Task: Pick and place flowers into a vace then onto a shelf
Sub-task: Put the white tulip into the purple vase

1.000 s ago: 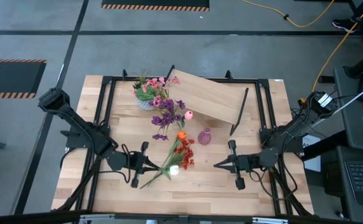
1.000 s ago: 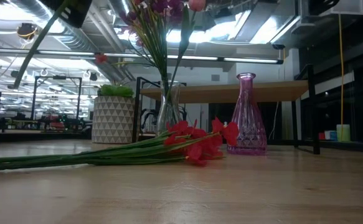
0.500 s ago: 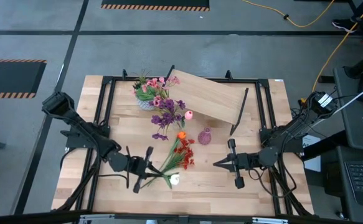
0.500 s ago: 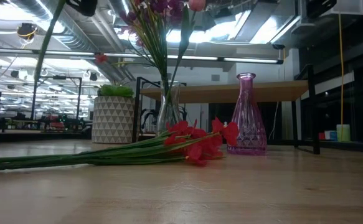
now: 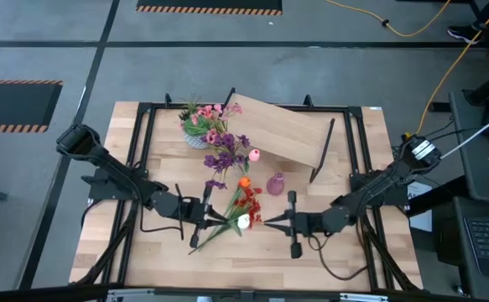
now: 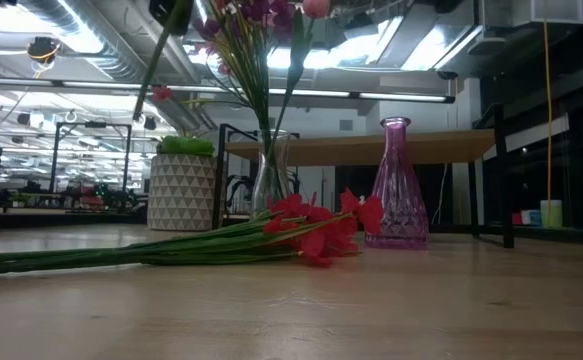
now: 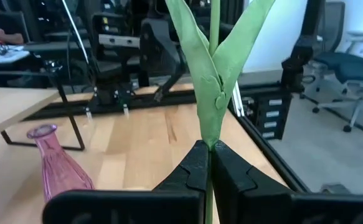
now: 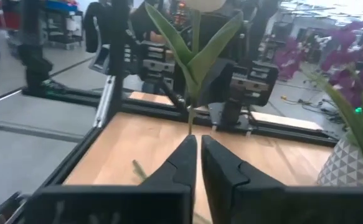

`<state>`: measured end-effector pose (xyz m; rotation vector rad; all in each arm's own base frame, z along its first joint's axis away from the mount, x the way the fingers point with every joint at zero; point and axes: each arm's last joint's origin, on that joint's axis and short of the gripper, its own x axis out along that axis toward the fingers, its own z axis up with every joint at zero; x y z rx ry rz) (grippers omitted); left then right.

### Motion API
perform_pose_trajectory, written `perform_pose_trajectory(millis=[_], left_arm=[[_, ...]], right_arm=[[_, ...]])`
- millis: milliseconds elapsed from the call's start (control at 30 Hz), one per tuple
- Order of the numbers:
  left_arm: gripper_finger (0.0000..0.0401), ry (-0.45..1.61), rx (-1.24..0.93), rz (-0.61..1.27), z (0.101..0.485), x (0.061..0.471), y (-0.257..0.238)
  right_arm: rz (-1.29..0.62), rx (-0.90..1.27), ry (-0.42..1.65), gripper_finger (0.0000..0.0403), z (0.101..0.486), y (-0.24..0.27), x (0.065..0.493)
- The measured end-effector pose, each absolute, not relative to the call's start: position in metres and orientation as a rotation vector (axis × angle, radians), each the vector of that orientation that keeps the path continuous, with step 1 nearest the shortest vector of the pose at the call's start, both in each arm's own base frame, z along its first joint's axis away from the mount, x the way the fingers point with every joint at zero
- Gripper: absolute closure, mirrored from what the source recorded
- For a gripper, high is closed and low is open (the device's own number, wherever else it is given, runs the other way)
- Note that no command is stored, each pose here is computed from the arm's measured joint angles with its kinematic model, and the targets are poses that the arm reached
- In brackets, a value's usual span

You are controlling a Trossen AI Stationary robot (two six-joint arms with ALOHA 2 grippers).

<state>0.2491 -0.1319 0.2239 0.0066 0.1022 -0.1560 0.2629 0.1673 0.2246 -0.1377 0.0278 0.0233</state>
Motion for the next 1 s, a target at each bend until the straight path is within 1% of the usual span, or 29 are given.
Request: perform_pose_trajectory(millis=[133,433,567,633,767,1000], left_arm=[[0.0398,0.085,0.001,-0.141,0.226,0.251,-0.128],[0.0398,0.081,0.040,-0.130,0.226,0.253,-0.125],[0.0398,0.079,0.043,-0.122,0.226,0.253,-0.124],[0.0398,0.070,0.054,-0.104,0.227,0.253,-0.124],[0.0398,0.031,0.066,-0.087,0.231,0.253,-0.124],[0.0398,0.017,0.076,-0.088,0.232,0.253,-0.124]], right_arm=[[-0.008,-0.152,0.019,0.0338,0.228,0.167,0.278],[-0.057,-0.172,0.014,0.0226,0.230,0.166,0.308],[-0.074,-0.150,-0.002,0.0192,0.233,0.164,0.316],[-0.067,-0.120,-0.021,0.0180,0.234,0.162,0.319],[0.005,-0.103,-0.061,0.0166,0.234,0.158,0.324],[0.014,-0.094,-0.087,0.0164,0.235,0.151,0.329]])
